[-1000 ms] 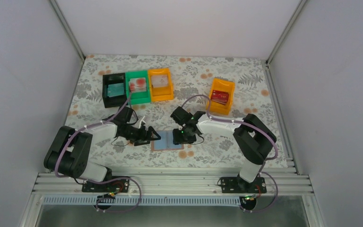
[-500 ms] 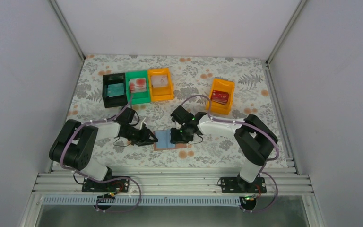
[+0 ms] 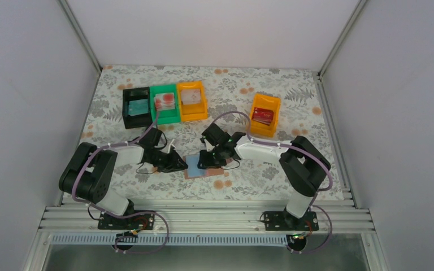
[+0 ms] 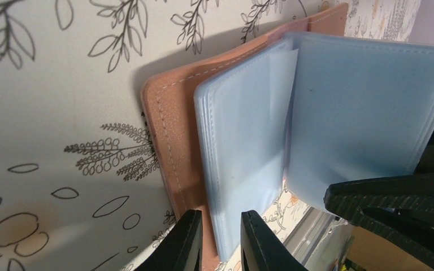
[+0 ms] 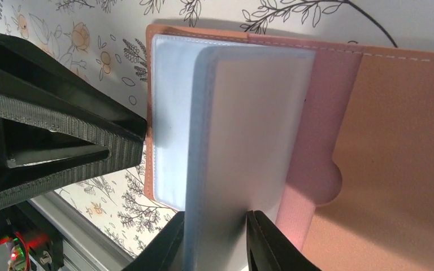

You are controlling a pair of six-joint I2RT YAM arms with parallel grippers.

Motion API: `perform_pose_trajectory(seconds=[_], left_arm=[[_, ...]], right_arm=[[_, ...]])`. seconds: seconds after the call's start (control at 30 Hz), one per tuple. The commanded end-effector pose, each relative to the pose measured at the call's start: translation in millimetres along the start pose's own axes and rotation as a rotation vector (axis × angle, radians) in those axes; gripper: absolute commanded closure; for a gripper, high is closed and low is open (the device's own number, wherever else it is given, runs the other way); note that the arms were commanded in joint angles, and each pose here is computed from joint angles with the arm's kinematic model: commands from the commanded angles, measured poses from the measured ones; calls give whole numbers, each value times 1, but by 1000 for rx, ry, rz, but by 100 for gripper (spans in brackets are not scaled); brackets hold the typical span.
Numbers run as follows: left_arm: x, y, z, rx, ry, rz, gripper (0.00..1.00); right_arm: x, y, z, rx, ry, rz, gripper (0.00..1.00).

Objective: Take the credit cards out of the card holder

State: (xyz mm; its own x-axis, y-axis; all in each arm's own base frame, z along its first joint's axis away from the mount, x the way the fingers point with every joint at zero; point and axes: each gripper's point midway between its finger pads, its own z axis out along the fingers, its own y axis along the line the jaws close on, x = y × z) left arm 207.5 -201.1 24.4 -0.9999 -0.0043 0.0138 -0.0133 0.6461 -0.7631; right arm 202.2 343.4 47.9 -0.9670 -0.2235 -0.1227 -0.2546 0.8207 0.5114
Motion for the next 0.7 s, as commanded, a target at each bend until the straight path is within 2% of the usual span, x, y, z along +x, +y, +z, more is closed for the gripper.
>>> perform_pose_trajectory(seconds=[0.0, 0.17, 0.27, 0.37, 0.4, 0.47, 0.53, 0.67], left_arm=[[-9, -6, 0, 4, -17, 26, 83], [-9, -6, 0, 2, -19, 28, 91], [-11, -7, -1, 3, -22, 34, 97], [-15, -15, -5, 15, -35, 67, 96], [-17, -20, -7, 23, -44, 85, 89], [-21, -30, -13, 39, -65, 123, 62], [-25, -43, -22, 59, -92, 168, 39], [-24, -78, -44, 144, -129, 284, 13]], right_arm=[[-9, 4, 0, 25, -27, -14, 75], [-11, -3, 0, 75, -23, 1, 95], [-17, 12, -8, 25, -38, -40, 96], [-25, 20, -27, -28, -79, -43, 96], [-28, 21, -35, -57, -91, -36, 96], [-34, 30, -56, -145, -129, -47, 96], [-37, 37, -75, -215, -152, -78, 96], [-43, 46, -113, -268, -211, -142, 96]])
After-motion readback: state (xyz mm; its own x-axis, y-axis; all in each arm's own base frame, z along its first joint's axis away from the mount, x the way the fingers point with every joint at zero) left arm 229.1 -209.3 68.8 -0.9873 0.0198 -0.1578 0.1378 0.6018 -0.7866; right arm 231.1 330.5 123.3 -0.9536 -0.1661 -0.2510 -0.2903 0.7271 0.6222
